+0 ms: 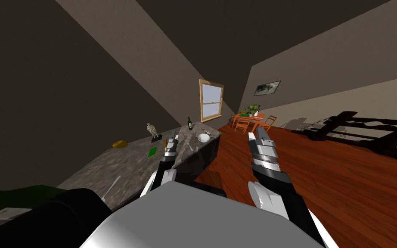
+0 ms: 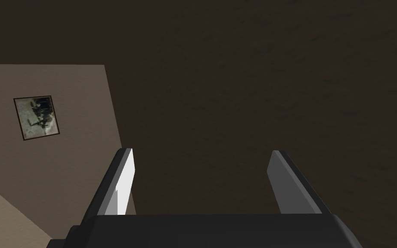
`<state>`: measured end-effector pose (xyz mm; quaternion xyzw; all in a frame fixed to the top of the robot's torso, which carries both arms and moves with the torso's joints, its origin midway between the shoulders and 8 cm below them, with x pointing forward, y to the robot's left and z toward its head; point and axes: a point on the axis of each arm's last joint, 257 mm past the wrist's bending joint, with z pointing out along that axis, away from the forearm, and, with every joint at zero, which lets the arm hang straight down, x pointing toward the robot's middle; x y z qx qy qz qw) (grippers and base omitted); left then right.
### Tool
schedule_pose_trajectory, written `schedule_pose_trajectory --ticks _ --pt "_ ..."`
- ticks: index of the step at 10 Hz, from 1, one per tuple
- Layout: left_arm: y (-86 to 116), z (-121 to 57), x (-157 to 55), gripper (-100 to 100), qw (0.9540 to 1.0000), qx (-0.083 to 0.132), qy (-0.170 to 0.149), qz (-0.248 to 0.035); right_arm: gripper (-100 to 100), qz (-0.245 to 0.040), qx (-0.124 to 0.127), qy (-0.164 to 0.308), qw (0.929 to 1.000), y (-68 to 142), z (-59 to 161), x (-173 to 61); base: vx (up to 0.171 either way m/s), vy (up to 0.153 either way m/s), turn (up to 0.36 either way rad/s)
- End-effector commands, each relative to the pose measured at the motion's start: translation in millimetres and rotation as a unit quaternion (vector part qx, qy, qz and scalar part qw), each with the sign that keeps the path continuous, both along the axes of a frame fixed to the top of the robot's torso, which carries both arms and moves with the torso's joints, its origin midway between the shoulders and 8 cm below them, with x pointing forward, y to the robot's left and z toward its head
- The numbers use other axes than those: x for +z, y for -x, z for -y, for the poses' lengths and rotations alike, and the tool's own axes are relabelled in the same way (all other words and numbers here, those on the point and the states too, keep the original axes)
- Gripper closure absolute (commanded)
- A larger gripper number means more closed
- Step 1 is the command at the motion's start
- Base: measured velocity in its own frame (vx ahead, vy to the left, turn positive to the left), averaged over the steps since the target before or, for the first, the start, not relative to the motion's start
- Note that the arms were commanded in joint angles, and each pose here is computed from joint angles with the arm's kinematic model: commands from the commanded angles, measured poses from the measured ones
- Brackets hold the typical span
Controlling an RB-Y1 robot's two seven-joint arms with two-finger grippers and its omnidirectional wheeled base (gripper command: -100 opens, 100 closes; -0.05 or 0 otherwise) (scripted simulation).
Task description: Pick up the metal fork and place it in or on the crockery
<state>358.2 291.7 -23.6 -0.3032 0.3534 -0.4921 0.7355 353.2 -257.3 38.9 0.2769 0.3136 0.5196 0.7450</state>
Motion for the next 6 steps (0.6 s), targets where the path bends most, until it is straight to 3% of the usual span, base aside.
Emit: schedule_pose_trajectory --ticks 1,6 --pt "-1.1 0.3 -4.7 -100 0.9998 -0.005 -0.013 -0.011 0 0.000 0.000 0.000 1.0000 0.0 0.0 0.0 0.008 -0.011 -0.022" --pt "-4.8 -10.2 -41.9 -100 0.9950 -0.012 -0.054 -0.083 0 0.000 0.000 0.000 1.0000 0.0 0.0 0.0 0.030 -0.035 -0.046"
